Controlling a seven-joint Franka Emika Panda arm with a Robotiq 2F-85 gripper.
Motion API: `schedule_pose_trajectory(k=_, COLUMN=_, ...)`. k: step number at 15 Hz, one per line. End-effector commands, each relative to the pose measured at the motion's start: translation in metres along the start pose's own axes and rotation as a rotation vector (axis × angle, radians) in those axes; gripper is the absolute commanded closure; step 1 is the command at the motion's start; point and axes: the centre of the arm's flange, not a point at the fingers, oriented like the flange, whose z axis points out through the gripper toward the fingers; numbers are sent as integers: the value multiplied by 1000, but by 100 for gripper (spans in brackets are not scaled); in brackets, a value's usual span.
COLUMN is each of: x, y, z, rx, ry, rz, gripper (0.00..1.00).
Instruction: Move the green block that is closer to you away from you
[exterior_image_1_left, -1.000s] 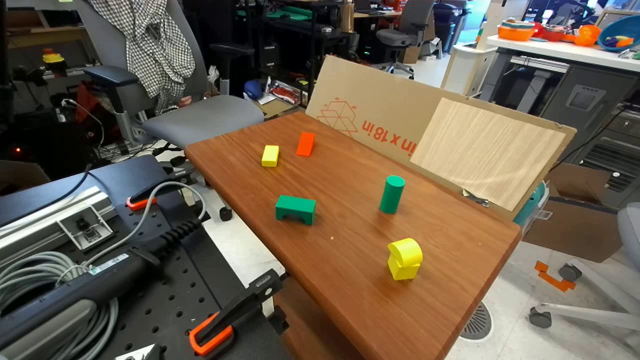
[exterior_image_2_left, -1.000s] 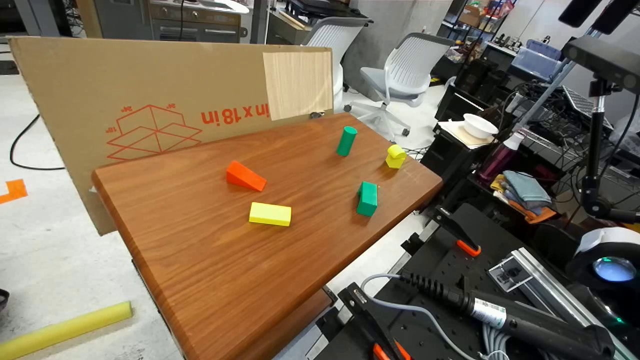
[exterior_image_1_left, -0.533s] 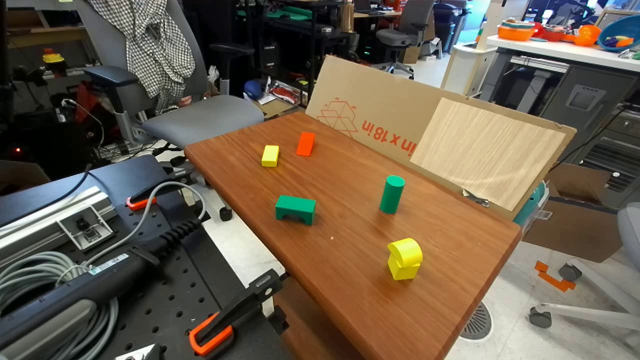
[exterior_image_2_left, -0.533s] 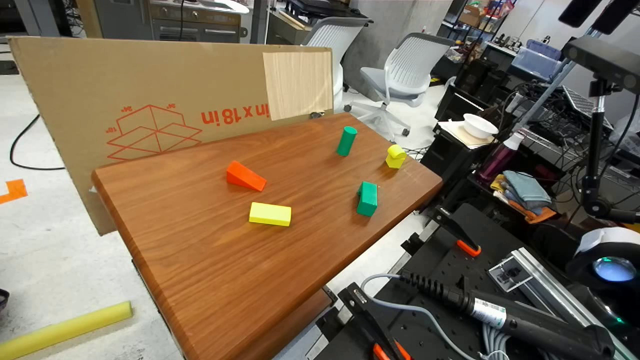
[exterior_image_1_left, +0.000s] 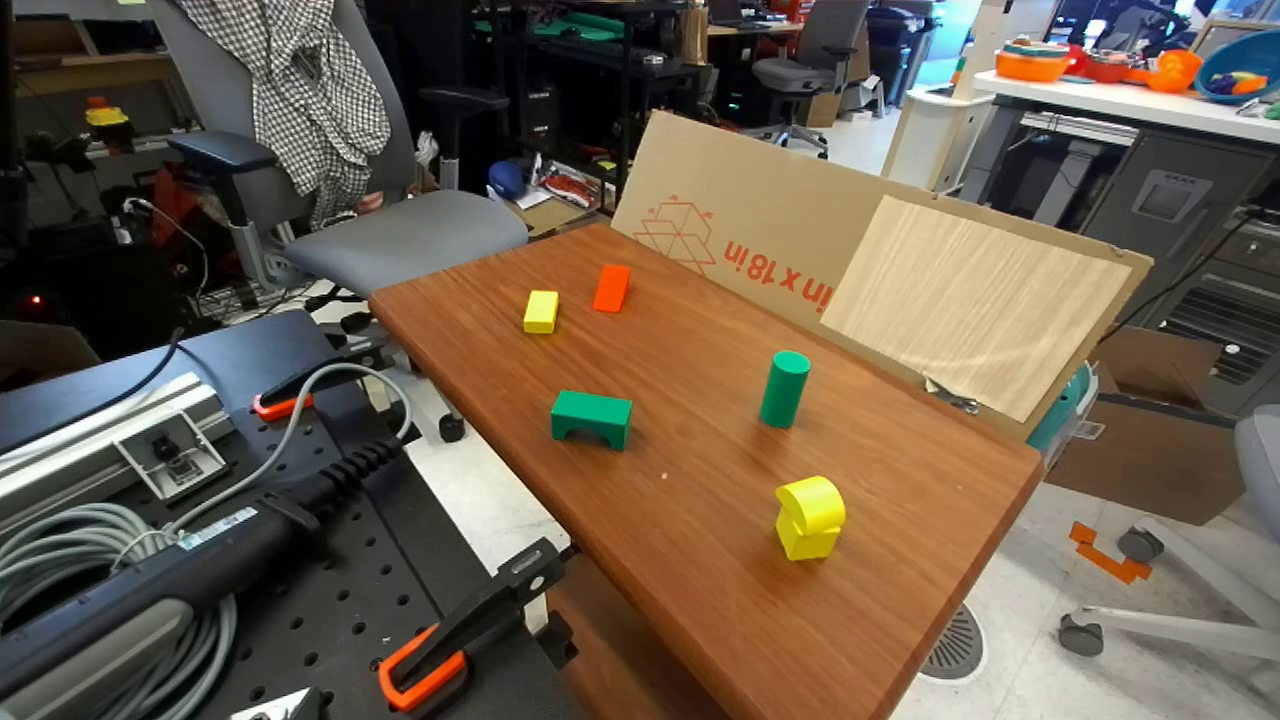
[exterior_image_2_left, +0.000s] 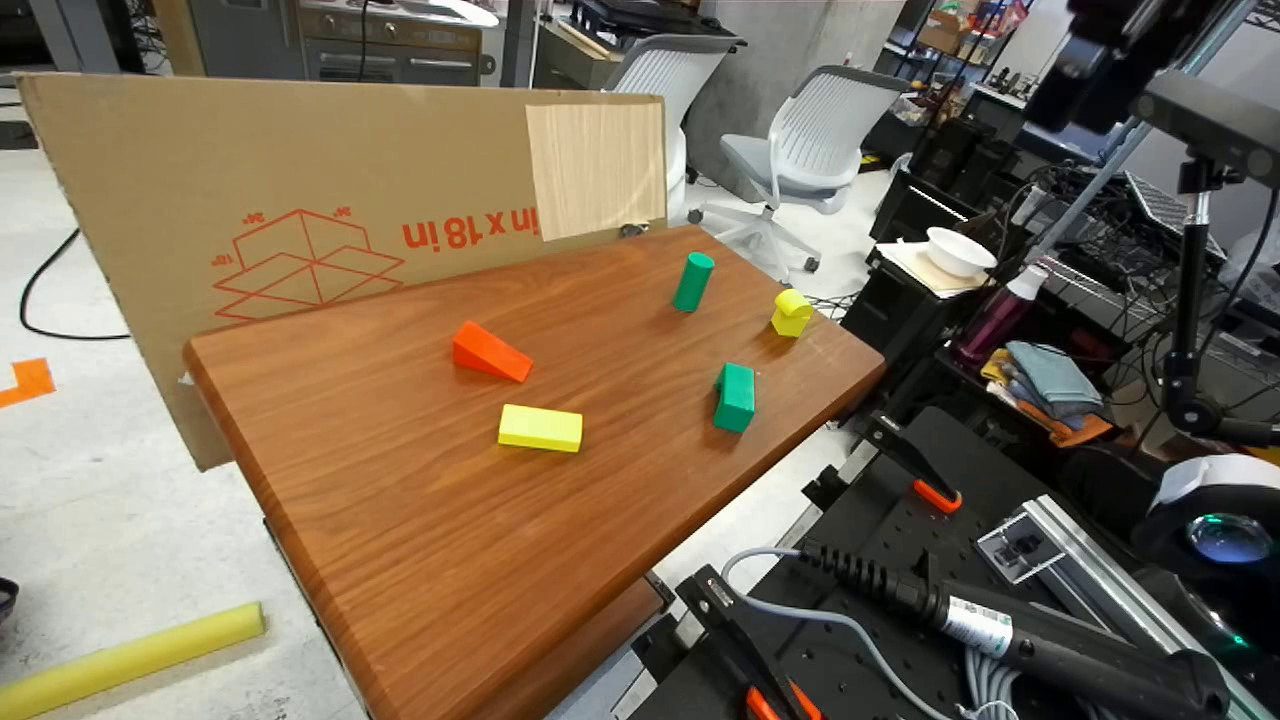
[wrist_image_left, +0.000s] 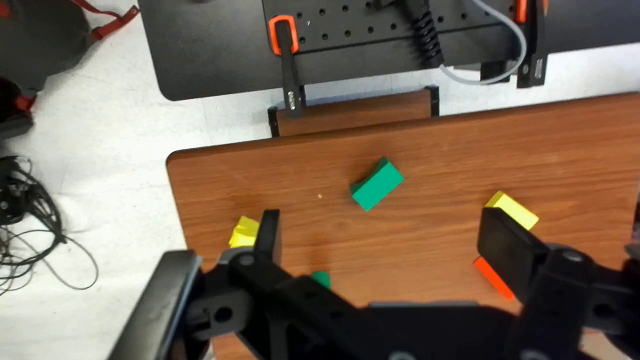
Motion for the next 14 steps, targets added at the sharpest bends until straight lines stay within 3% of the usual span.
schedule_pose_trajectory(k=1, x=46, y=-7, z=57, rx=15, ry=-107, rz=-130, gripper=0)
schedule_pose_trajectory(k=8, x=74, y=2, z=184, rx=-103, ry=-274, rz=-487, gripper=0)
schedule_pose_trajectory(k=14, x=92, y=-2, z=237, rx=-195, ry=-345, rz=-797, gripper=0)
